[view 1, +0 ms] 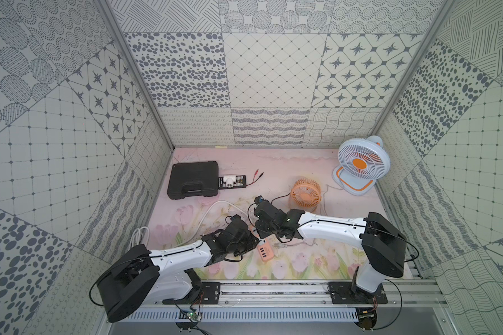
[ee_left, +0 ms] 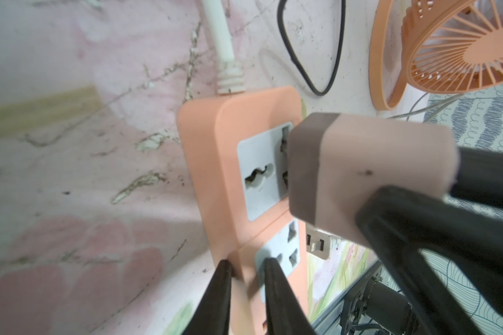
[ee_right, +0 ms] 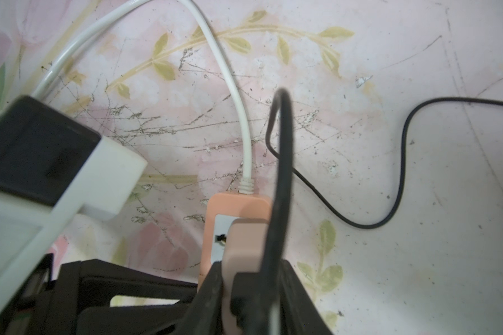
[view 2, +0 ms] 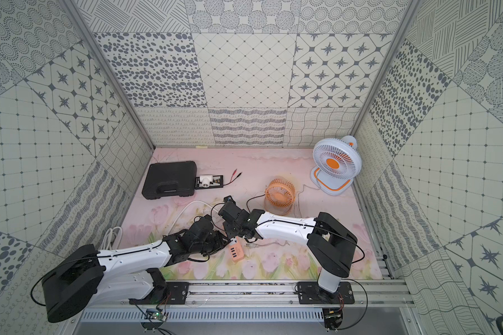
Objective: Plug the desk fan into the power strip
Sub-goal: Insert the plug into the socket.
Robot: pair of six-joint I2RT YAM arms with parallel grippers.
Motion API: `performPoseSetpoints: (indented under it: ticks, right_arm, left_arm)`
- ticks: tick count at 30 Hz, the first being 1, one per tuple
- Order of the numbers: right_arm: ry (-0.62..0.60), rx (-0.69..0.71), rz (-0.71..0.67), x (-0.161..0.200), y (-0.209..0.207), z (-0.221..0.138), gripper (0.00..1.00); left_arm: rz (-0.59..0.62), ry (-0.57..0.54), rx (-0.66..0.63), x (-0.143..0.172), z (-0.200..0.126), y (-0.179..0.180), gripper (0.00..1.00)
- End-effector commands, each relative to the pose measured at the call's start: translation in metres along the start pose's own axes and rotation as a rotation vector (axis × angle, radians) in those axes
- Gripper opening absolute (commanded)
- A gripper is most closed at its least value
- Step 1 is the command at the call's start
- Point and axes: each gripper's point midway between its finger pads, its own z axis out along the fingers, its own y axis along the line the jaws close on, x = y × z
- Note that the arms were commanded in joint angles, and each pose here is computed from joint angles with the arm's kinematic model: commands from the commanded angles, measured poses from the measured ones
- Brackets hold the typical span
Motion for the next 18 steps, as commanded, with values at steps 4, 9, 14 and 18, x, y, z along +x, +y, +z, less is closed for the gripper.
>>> performPoseSetpoints:
  ticks: [4, 9, 14, 18]
  right_arm:
    - [0.03, -0.006, -0.005, 0.005, 0.007, 0.007, 0.1]
    - [0.028, 0.0, -0.002, 0.004, 0.007, 0.006, 0.15]
    - [0.028, 0.002, 0.003, 0.002, 0.007, 0.005, 0.21]
    - [0.022, 0.004, 0.006, -0.001, 0.007, 0.002, 0.26]
  left_arm:
    - [-0.024, -0.01, -0.069, 0.001, 0.002, 0.021, 0.25]
    - [-0.033, -0.012, -0.077, 0.001, 0.003, 0.025, 0.24]
    - [-0.032, -0.015, -0.084, 0.001, 0.003, 0.027, 0.24]
    - [-0.03, -0.013, -0.087, 0.002, 0.004, 0.029, 0.24]
